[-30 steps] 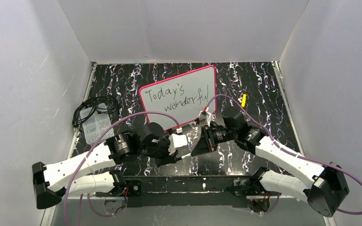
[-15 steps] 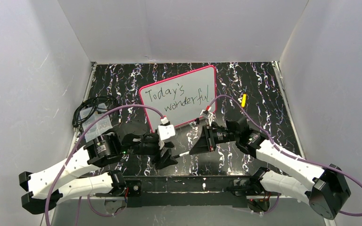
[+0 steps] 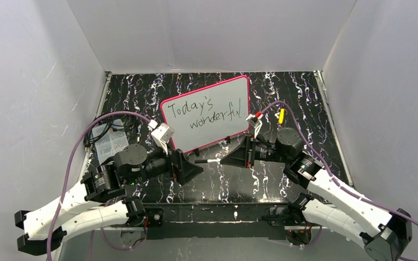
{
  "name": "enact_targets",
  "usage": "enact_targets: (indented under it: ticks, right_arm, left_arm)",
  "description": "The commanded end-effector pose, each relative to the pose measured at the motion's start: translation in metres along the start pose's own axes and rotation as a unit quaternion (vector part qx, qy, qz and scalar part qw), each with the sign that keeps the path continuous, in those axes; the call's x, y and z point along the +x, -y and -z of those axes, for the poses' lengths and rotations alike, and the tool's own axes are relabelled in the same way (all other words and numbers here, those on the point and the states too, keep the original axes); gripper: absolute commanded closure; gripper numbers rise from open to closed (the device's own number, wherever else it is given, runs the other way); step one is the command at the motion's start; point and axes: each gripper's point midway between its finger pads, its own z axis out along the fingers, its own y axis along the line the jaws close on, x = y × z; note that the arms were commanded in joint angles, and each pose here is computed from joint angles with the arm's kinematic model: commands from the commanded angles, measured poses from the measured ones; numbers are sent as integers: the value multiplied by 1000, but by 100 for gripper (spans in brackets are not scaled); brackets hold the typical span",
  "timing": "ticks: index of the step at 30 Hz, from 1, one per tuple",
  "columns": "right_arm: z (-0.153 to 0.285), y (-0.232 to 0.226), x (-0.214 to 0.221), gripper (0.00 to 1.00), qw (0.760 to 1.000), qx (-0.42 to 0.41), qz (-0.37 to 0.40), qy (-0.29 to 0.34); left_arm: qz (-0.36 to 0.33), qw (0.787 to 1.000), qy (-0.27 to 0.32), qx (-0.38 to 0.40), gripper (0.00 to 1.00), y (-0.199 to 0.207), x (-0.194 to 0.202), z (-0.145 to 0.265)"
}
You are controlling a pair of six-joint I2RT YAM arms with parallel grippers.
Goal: Write a sentence on the whiteboard
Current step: Close the whiteboard marker at the center of the board.
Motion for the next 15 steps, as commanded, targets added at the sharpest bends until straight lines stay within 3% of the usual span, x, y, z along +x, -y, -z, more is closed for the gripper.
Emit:
enact_targets:
  ticks: [1, 7, 15]
  right_arm:
    - [9, -29, -41, 99, 996, 1, 51, 77]
    - [21, -26, -61, 99, 989, 54, 70, 121]
    - [17, -14, -59, 99, 989, 81, 65, 107]
  left_arm:
    - [62, 995, 34, -65, 16, -16, -17, -1]
    - [61, 992, 18, -107, 16, -25, -19, -7]
    - [48, 992, 17, -112, 18, -21, -28, -27]
